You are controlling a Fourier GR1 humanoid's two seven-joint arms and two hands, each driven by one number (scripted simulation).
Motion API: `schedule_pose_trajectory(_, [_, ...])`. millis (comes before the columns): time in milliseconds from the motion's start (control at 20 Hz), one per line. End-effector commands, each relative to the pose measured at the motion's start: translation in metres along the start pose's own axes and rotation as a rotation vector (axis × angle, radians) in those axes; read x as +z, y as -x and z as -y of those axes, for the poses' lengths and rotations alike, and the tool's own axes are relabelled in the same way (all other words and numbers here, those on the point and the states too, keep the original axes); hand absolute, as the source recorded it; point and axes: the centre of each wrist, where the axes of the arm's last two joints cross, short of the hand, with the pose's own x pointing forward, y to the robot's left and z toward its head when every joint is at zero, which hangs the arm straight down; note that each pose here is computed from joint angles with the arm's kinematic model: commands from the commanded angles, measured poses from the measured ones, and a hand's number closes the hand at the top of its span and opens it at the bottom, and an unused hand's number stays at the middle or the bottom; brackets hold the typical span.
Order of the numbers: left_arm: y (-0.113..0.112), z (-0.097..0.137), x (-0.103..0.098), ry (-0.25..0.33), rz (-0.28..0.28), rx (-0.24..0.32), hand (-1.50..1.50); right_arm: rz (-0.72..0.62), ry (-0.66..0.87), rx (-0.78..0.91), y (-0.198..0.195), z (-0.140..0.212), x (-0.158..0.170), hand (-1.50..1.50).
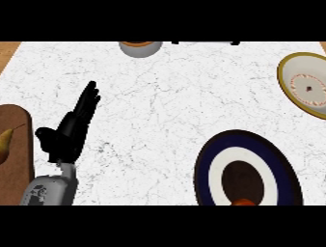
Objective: Pick the sweet potato from the plate and place it in the bowl
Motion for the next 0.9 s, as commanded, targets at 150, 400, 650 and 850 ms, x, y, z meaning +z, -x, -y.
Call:
schedule_pose_trajectory(150, [-0.002, 0.002, 0.003, 0.008, -0.005, -0.017, 0.0, -0.066, 0.02, 0.078, 0.058, -0.026, -0.024, 1.5])
schedule_pose_trajectory(400, [-0.011, 0.006, 0.0, 0.026, 0.021, -0.006, 0.0, -0.103, 0.03, 0.154, 0.088, -0.049, -0.026, 1.5])
schedule_pose_trajectory(650, [-0.006, 0.01, -0.015, 0.027, 0.021, 0.008, 0.0, -0.161, 0.0, 0.156, 0.119, -0.042, -0.007, 1.5])
schedule_pose_trajectory(850, [0.004, 0.019, 0.001, 0.027, 0.013, 0.016, 0.0, -0.263, -0.098, 0.001, 0.136, -0.052, 0.011, 1.5])
